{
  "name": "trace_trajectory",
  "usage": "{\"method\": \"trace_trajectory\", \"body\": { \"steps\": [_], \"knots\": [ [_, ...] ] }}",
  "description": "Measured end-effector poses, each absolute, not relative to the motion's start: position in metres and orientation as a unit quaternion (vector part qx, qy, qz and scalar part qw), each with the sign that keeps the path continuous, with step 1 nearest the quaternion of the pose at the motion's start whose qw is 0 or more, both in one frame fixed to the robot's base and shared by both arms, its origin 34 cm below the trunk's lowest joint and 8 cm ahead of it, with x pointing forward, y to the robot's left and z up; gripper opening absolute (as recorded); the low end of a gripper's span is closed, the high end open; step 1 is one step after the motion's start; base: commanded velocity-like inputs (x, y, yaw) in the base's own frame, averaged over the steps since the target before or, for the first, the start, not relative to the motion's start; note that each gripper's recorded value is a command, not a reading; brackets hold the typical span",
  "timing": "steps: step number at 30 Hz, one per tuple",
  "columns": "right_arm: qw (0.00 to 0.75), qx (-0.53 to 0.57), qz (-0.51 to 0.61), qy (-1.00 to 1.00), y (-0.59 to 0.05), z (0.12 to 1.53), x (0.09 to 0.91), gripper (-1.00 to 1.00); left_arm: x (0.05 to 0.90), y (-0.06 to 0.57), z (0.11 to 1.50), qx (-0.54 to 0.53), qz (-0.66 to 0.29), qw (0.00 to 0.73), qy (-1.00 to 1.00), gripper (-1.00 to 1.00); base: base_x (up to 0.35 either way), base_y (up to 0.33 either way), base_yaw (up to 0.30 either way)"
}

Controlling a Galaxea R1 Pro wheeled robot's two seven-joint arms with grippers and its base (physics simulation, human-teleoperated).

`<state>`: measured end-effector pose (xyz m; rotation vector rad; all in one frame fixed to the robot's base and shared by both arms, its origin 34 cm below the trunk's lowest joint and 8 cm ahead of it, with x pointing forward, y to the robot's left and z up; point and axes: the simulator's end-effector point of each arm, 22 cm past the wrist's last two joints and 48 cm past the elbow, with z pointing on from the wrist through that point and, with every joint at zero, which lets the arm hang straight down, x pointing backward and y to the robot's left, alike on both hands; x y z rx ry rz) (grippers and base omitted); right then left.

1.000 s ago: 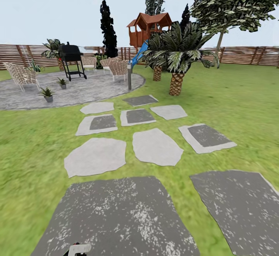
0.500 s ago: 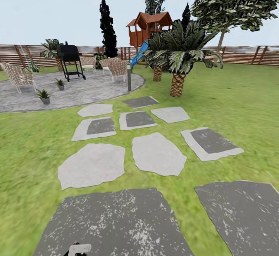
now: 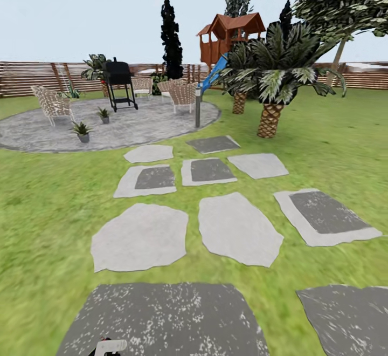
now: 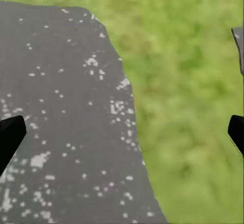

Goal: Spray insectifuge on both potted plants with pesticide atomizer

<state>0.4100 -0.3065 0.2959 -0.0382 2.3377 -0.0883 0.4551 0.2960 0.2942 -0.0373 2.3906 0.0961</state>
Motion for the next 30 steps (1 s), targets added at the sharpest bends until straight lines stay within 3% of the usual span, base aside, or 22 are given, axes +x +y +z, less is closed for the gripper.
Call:
{"method": "trace_trajectory", "body": {
  "steps": [30],
  "knots": [
    [0.390,-0.016,-0.035,0.920,-0.3062,0.2959,0.4101,1.00,0.4553,0.2976,0.2946,-0.016,0.038,0.367,0.929,-1.00,0.340,0.000,0.277]
  ]
}}
